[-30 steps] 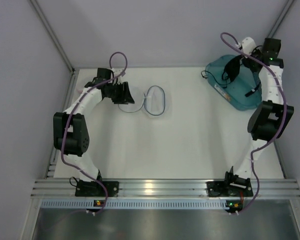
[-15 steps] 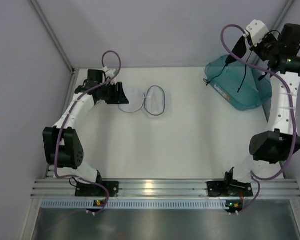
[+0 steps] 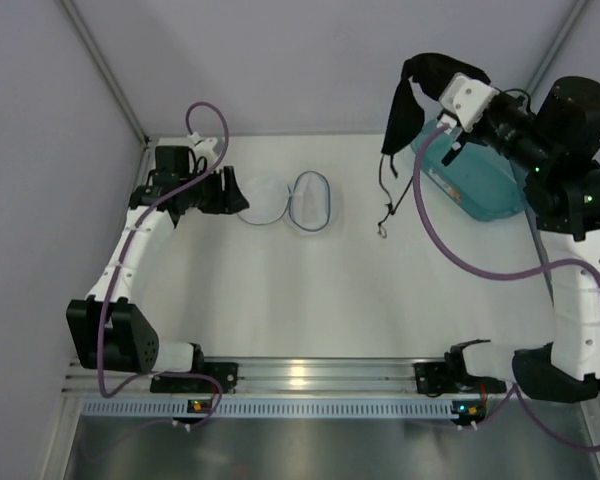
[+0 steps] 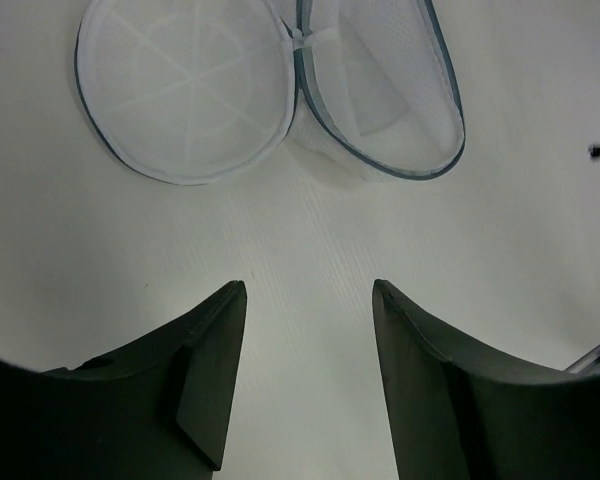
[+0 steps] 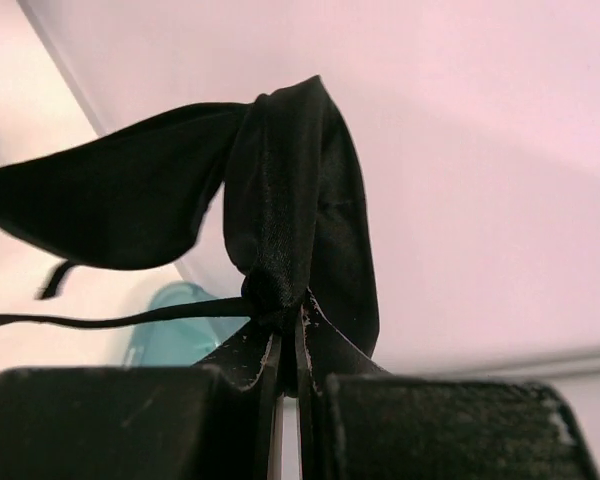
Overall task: Place the bra in the laundry bag and zip it closed
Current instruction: Pick up the bra from the bin, then place the bra at the center of the board.
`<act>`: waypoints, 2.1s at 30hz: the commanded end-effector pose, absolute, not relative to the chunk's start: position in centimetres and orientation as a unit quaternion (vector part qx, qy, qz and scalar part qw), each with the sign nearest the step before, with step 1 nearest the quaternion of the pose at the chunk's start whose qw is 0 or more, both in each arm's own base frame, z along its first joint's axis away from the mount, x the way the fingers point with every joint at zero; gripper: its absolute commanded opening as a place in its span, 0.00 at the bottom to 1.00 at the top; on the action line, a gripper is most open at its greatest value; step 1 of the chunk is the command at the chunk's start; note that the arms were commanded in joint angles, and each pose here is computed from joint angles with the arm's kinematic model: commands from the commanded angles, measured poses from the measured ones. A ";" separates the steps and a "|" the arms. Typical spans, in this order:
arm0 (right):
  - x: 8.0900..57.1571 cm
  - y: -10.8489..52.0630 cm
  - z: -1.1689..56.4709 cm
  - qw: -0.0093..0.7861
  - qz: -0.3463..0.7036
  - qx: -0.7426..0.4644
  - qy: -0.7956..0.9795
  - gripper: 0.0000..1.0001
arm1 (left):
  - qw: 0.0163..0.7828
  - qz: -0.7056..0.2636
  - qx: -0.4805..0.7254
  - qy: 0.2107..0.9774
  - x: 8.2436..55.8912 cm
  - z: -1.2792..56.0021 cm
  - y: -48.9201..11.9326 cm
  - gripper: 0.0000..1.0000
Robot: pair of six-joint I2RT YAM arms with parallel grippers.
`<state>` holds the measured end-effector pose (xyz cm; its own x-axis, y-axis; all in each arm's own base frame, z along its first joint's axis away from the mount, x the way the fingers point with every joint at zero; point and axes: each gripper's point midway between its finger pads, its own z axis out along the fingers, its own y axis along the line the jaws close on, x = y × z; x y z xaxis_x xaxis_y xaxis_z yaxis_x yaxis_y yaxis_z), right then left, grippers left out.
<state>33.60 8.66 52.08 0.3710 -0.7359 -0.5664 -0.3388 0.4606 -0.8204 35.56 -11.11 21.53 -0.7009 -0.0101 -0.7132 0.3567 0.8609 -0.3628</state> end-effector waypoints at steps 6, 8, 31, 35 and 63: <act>26.6 15.9 50.0 0.654 -0.048 -0.566 0.499 0.00 | 0.391 -0.236 0.066 0.887 33.4 22.4 -9.1 0.62; 25.4 18.0 48.6 0.641 -0.018 -0.583 0.499 0.00 | 0.392 -0.233 0.058 0.888 33.0 22.3 -8.8 0.62; 22.9 21.7 18.8 0.460 -0.102 -0.744 0.473 0.00 | 0.369 -0.287 0.016 0.884 31.7 20.8 -6.5 0.64; 22.9 21.1 15.4 0.450 -0.127 -0.769 0.435 0.00 | 0.349 -0.312 0.017 0.883 31.2 20.0 -7.3 0.64; 30.1 8.2 15.5 0.397 -0.163 -0.657 0.620 0.99 | 0.230 -0.196 0.191 0.934 27.9 10.4 -9.7 0.56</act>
<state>30.43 8.70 14.98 0.2195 -0.9569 -0.1901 -0.6497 0.0020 -0.7602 26.91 -9.85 10.27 -0.8401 0.2144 -0.4984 0.4135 0.8477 -0.3323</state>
